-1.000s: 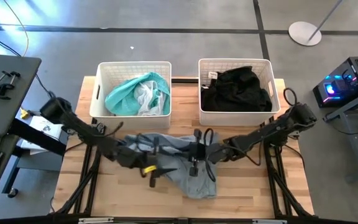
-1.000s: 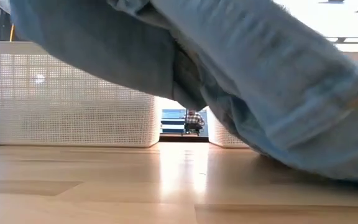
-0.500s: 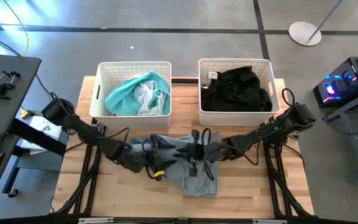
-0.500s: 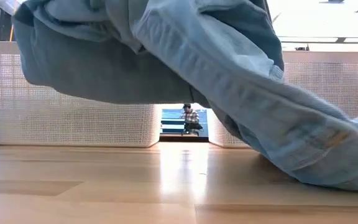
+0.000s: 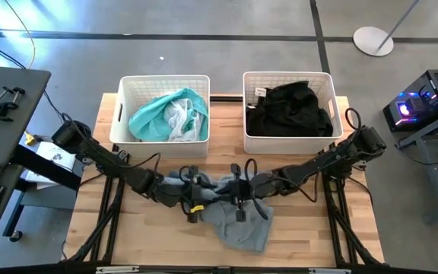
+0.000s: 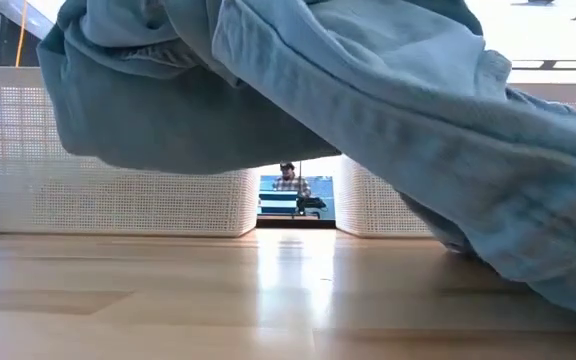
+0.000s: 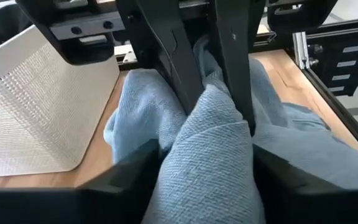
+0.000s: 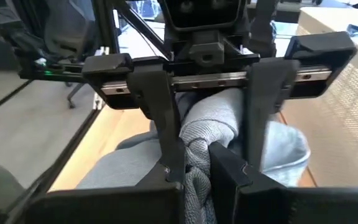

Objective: Sort clothes
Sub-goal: Put the light blue pants into the left white laundry bin

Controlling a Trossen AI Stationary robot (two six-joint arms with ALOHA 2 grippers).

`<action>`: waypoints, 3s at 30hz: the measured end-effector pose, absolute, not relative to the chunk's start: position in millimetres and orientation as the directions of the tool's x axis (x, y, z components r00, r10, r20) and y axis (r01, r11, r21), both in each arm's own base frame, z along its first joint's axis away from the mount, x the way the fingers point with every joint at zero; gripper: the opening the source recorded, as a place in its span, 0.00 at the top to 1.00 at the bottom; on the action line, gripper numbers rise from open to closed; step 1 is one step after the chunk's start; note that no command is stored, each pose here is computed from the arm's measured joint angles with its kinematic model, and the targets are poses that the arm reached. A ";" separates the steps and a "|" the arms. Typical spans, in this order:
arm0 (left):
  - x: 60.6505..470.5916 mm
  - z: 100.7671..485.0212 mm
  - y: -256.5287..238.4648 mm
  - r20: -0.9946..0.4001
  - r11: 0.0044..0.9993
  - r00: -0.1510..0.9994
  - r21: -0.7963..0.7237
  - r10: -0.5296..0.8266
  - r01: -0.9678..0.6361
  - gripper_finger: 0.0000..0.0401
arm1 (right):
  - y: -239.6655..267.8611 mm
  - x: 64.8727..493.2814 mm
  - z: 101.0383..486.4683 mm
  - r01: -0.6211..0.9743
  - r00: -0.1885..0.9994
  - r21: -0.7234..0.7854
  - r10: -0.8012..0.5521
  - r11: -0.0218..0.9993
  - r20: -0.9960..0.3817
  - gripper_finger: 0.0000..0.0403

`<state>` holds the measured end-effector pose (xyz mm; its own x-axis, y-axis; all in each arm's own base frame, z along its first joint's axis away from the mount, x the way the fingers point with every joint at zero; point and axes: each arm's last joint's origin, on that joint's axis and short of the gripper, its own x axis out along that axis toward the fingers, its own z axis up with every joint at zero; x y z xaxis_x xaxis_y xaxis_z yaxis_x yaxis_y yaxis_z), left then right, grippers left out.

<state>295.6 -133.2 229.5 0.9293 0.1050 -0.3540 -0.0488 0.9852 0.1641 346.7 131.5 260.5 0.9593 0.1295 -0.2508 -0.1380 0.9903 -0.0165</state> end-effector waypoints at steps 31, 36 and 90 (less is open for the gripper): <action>212.9 438.8 -159.8 0.001 0.684 0.831 0.568 0.557 -0.459 0.91 | 216.6 215.6 369.5 -0.415 0.887 -0.183 0.441 0.891 0.138 0.48; 194.9 483.9 -129.1 0.000 0.471 0.648 0.688 0.762 -0.553 0.91 | 244.9 202.9 353.6 -0.359 0.921 -0.192 0.380 0.913 0.086 0.48; 255.2 247.1 191.5 -0.773 0.914 0.540 0.122 0.332 -0.387 0.75 | 244.9 236.7 315.2 -0.243 0.970 -0.111 0.238 0.964 -0.059 0.48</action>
<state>255.2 191.5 247.1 0.5402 0.3321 -0.7732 -0.3875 0.9138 0.1218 236.7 244.9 315.2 0.9696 0.2376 -0.0585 -0.2428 0.9636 -0.1115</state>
